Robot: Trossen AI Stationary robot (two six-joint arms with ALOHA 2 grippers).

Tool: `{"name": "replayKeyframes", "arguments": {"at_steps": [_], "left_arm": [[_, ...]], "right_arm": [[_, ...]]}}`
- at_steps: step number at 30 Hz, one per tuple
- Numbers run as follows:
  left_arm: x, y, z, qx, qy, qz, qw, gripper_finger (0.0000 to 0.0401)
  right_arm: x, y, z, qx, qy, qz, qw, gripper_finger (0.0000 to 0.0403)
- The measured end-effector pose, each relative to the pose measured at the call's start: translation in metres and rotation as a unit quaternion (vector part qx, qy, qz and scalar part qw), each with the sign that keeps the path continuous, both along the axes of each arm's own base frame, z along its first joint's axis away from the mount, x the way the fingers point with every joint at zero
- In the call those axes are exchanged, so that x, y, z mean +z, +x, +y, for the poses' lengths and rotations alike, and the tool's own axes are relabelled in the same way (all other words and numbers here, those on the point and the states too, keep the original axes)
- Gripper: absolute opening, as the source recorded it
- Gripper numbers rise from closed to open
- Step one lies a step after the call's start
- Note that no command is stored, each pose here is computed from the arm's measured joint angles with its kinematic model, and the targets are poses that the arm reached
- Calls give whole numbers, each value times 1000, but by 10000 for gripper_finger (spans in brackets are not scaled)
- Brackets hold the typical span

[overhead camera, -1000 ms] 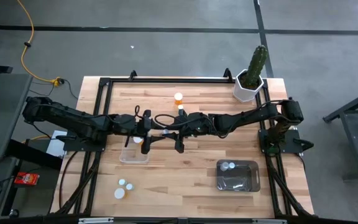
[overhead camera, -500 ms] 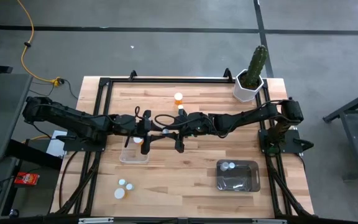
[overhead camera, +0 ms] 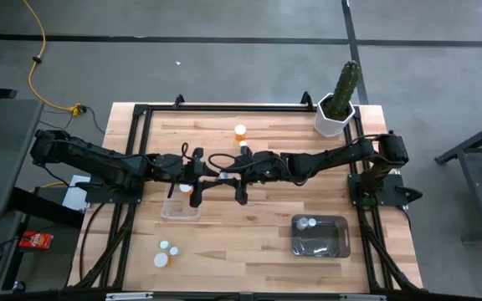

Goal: Pick and place medicine bottles into bin by pill shape (circle, oval)
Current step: Put the right blue capsule bottle into the transparent bin

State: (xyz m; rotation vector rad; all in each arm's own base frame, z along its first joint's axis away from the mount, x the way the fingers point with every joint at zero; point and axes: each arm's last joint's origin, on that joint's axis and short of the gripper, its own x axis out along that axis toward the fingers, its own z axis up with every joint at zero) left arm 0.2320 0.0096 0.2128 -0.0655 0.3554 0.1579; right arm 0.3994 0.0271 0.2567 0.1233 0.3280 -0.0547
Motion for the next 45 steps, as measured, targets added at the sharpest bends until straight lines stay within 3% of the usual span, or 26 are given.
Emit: {"name": "replayKeyframes", "arguments": {"at_steps": [9, 15, 20, 25, 29, 33, 37, 45], "left_arm": [[-2, -2, 2, 27, 18, 16, 999, 102], [8, -22, 4, 61, 42, 46, 996, 102], [30, -53, 5, 116, 39, -8, 992, 102], [35, -86, 2, 100, 23, -81, 991, 102], [36, -102, -1, 75, 22, -126, 989, 102], [36, -106, -4, 43, 22, -158, 986, 102], [34, -103, -6, 14, 28, -194, 980, 102], [34, -102, -6, 14, 29, -195, 980, 102]], "right_arm": [[18, -8, 1, -20, -39, -23, 999, 213], [23, -21, 12, -86, -107, 18, 990, 233], [19, -25, 15, -115, -135, 43, 983, 233], [2, -36, 4, -145, -136, 35, 979, 233], [0, -70, -16, -170, -97, -23, 980, 233], [-3, -108, -24, -101, -55, -131, 985, 233], [-8, -136, -24, -74, -47, -219, 972, 233], [-11, -146, -24, -75, -57, -249, 964, 233]]}}
